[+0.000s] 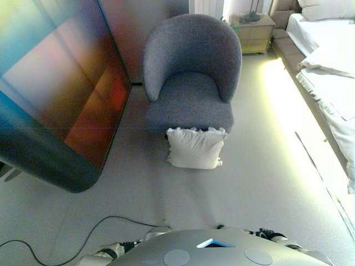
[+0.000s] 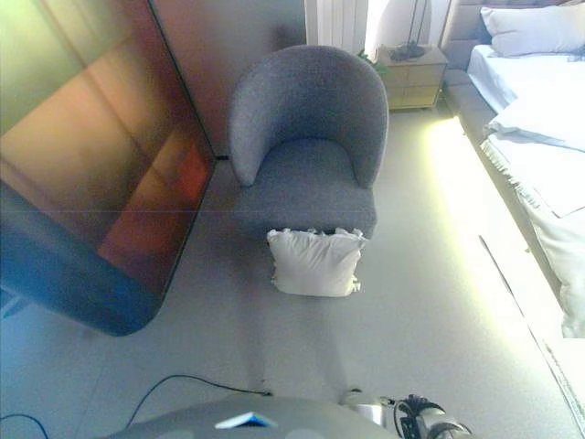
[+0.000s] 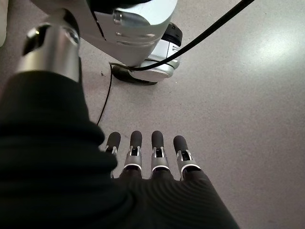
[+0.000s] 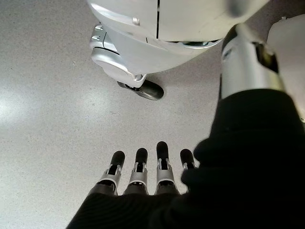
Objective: Pick up the cushion and take it to the sofa
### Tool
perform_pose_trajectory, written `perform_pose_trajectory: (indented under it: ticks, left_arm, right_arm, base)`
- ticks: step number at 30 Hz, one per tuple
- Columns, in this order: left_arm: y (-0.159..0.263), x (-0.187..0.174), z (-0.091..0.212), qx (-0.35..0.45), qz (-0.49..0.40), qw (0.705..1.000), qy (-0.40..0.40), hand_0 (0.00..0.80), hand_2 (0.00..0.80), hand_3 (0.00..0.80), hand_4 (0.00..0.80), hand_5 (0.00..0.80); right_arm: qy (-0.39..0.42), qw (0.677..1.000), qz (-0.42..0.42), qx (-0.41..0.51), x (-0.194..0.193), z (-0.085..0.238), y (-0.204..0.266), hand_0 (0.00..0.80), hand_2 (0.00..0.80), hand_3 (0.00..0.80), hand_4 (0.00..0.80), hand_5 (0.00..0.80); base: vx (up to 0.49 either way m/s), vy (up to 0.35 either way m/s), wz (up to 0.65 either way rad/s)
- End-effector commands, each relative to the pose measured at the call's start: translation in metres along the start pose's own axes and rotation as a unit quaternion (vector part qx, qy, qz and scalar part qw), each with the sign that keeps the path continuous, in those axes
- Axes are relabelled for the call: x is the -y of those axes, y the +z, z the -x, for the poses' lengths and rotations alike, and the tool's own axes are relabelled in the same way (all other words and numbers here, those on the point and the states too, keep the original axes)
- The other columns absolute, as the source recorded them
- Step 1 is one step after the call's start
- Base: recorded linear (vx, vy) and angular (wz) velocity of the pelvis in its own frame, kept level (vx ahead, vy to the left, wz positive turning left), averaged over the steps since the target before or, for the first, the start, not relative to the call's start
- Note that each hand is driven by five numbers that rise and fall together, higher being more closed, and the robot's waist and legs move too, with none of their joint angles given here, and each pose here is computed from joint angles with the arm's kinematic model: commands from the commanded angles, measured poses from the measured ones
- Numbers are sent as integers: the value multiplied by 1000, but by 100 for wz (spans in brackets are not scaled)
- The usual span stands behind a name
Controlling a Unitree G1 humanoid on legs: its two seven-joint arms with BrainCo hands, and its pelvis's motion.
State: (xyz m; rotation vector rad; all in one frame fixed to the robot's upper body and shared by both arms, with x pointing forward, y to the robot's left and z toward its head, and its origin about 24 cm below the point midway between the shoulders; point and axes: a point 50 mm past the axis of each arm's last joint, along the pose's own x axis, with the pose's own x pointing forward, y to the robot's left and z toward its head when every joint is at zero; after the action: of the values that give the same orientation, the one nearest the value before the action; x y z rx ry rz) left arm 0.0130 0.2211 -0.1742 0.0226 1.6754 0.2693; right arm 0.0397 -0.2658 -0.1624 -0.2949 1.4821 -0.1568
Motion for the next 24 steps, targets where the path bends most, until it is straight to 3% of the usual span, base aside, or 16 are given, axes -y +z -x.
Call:
perform_pose_trajectory:
  ticks: [1,24]
  left_arm:
    - [24,-13,5,20,-22,999,29,0,0,0,0,0]
    - [22,-15,4,20,-27,999,36,0,0,0,0,0]
  right_arm:
    - [15,1000,-16,15,-14,0,21,0,0,0,0,0]
    - [19,999,-25,13,-15,0,18,0,0,0,0,0]
  base:
    - [0,0,0]
    - [1,-7,0]
